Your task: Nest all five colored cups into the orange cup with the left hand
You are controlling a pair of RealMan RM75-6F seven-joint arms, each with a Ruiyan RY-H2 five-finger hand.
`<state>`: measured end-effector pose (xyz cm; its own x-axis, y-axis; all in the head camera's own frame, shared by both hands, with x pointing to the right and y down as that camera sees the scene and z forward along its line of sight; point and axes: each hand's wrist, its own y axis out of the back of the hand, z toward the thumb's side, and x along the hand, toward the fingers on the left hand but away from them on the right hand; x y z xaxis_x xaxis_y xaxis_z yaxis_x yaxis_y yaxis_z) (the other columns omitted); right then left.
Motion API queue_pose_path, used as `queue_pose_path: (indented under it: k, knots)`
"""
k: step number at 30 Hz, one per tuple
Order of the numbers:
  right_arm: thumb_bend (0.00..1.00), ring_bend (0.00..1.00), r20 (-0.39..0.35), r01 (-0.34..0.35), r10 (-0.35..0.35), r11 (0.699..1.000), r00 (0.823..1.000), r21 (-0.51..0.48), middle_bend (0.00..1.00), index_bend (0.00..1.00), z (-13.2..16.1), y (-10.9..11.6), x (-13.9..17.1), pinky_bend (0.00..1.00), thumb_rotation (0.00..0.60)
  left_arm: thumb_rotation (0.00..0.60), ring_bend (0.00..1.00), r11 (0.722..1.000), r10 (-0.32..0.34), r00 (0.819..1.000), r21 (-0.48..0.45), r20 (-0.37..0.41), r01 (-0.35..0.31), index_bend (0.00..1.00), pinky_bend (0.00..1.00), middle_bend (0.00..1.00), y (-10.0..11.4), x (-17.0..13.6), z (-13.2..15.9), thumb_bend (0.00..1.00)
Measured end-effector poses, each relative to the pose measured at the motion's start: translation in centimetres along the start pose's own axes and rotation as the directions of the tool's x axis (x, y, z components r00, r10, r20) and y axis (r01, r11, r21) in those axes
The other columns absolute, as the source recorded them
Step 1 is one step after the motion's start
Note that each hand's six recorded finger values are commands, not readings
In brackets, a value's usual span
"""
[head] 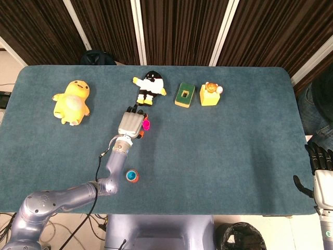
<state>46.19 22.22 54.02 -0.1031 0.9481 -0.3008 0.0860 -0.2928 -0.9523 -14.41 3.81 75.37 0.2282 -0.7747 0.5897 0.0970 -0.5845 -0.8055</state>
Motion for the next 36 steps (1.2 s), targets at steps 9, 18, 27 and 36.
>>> queue_pose_path:
  k: [9,18,27,36]
  knots:
    - [0.37,0.07,-0.002,-0.001,0.001,1.000,1.000,-0.001,0.05,0.07,0.0,0.0,0.0,0.04,0.600,0.600,0.00,1.000,0.013,1.000,0.019,0.005,-0.013,0.38,0.14,0.27,-0.1,0.1,0.4,0.28]
    - [0.37,0.07,-0.003,-0.004,0.004,1.000,1.000,-0.001,0.05,0.07,0.0,-0.1,0.0,0.04,0.600,0.600,0.00,0.999,0.020,1.000,0.034,-0.002,-0.020,0.39,0.14,0.27,-0.3,0.3,0.7,0.28]
    - [0.37,0.07,-0.002,0.000,0.000,1.000,1.000,-0.003,0.05,0.07,0.0,0.0,0.0,0.04,0.600,0.600,0.00,0.999,0.022,1.000,0.041,0.015,-0.022,0.50,0.14,0.32,-0.6,0.2,1.3,0.32]
    - [0.37,0.07,-0.001,0.002,-0.002,1.000,1.000,-0.005,0.05,0.07,-0.1,0.1,0.0,0.04,0.600,0.600,0.01,0.999,0.034,0.999,0.034,0.013,-0.035,0.54,0.15,0.34,-0.4,0.1,1.3,0.35]
